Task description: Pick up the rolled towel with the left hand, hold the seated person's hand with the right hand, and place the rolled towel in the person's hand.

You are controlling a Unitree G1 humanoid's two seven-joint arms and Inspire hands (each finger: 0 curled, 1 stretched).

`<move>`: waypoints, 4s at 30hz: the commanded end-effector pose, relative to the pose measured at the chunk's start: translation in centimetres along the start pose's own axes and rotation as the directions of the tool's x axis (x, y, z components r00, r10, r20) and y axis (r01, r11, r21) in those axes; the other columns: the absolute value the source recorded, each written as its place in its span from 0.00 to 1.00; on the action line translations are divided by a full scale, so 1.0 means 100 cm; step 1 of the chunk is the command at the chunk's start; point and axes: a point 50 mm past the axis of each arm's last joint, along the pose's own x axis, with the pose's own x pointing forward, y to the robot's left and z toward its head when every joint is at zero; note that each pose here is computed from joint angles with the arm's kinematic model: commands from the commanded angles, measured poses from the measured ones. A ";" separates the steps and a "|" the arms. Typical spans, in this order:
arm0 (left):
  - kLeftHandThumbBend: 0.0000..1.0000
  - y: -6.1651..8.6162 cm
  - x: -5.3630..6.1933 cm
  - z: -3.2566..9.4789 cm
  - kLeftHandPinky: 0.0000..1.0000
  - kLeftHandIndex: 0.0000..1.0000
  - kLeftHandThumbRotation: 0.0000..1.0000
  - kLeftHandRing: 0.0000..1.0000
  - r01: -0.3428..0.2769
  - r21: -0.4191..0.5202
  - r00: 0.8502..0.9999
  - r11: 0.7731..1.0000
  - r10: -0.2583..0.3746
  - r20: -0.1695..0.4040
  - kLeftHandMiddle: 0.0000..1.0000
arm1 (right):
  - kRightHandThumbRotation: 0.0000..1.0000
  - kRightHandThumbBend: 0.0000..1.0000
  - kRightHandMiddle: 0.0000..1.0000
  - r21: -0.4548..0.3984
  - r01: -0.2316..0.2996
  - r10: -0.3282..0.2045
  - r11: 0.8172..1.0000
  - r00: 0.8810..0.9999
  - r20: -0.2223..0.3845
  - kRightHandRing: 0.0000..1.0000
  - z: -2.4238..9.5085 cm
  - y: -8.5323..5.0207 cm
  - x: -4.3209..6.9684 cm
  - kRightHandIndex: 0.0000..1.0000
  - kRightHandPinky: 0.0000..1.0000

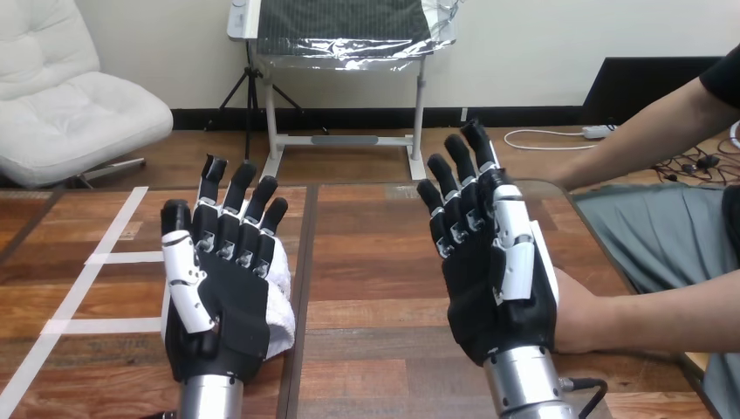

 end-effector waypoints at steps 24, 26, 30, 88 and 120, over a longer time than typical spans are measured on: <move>0.39 -0.026 0.023 -0.001 0.77 0.87 0.96 0.81 0.044 -0.264 0.997 0.964 -0.027 0.066 0.84 | 1.00 0.28 1.00 0.327 -0.026 -0.006 0.945 0.995 0.096 1.00 0.005 0.007 0.027 1.00 1.00; 0.39 -0.026 0.022 -0.001 0.70 0.81 0.94 0.75 0.035 -0.280 0.998 0.959 -0.020 0.058 0.79 | 1.00 0.28 0.96 0.339 -0.026 -0.006 0.940 0.996 0.093 0.96 0.005 0.006 0.027 0.98 1.00; 0.39 -0.026 0.022 -0.001 0.63 0.74 0.87 0.68 0.026 -0.342 0.999 0.939 -0.010 0.049 0.73 | 1.00 0.28 0.89 0.396 -0.026 -0.010 0.918 0.996 0.087 0.87 0.005 0.004 0.027 0.90 0.98; 0.34 -0.029 0.015 -0.003 0.21 0.39 0.79 0.26 0.038 -0.422 0.999 0.906 -0.032 0.022 0.35 | 0.68 0.33 0.20 0.596 -0.034 0.042 0.802 0.999 0.000 0.10 0.006 -0.015 0.025 0.26 0.05; 0.35 -0.031 0.012 0.004 0.50 0.66 0.79 0.57 0.065 -0.131 0.996 0.989 -0.055 0.075 0.65 | 0.46 0.35 0.60 0.302 -0.077 0.062 0.950 0.996 0.060 0.47 0.012 -0.021 0.023 0.58 0.26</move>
